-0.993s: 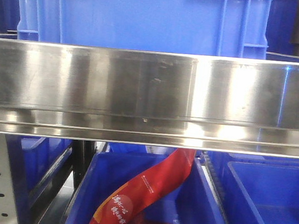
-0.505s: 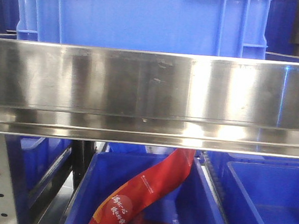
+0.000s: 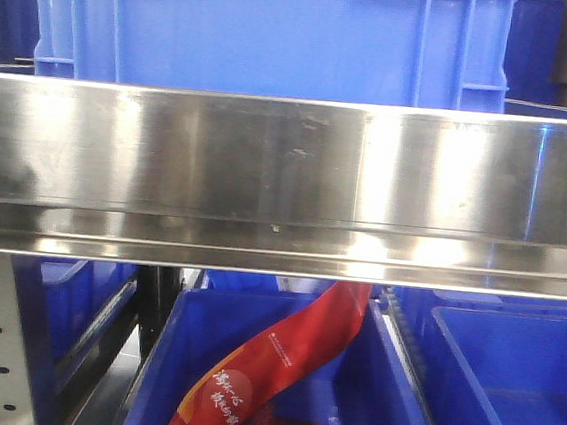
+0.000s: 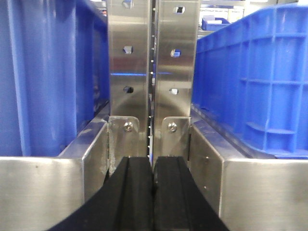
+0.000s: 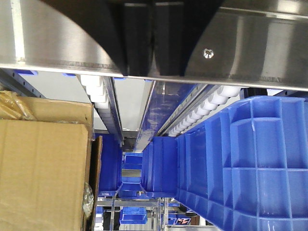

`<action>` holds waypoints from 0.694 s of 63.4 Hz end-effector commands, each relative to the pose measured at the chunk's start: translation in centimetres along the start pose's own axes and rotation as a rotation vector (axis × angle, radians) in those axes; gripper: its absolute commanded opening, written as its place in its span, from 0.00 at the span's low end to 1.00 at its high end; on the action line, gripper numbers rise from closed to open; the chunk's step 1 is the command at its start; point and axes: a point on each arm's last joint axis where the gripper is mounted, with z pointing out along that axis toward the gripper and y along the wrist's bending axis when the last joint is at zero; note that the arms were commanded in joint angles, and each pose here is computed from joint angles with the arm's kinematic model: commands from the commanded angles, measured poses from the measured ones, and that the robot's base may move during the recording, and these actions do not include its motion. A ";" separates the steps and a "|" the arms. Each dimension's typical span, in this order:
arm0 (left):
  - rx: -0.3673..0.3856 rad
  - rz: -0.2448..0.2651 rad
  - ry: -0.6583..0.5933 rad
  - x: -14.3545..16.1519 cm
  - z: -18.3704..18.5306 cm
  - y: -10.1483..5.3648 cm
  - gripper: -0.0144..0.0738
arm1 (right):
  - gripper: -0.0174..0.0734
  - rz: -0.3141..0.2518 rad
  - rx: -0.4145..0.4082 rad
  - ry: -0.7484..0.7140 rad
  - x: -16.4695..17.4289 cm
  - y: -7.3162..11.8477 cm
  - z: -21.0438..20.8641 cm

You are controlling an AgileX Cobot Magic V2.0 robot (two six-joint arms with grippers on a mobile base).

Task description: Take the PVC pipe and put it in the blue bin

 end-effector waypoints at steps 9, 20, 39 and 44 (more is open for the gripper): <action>-0.004 -0.008 -0.046 -0.3 -0.1 0.0 0.04 | 0.01 -0.014 0.005 -0.025 -0.2 0.0 0.0; -0.004 -0.008 -0.046 -0.3 -0.1 0.0 0.04 | 0.01 -0.014 0.005 -0.025 -0.2 0.0 0.0; -0.004 -0.008 -0.046 -0.3 -0.1 0.0 0.04 | 0.01 -0.014 0.005 -0.025 -0.2 0.0 0.0; -0.004 -0.008 -0.046 -0.3 -0.1 0.0 0.04 | 0.01 -0.014 0.005 -0.025 -0.2 0.0 0.0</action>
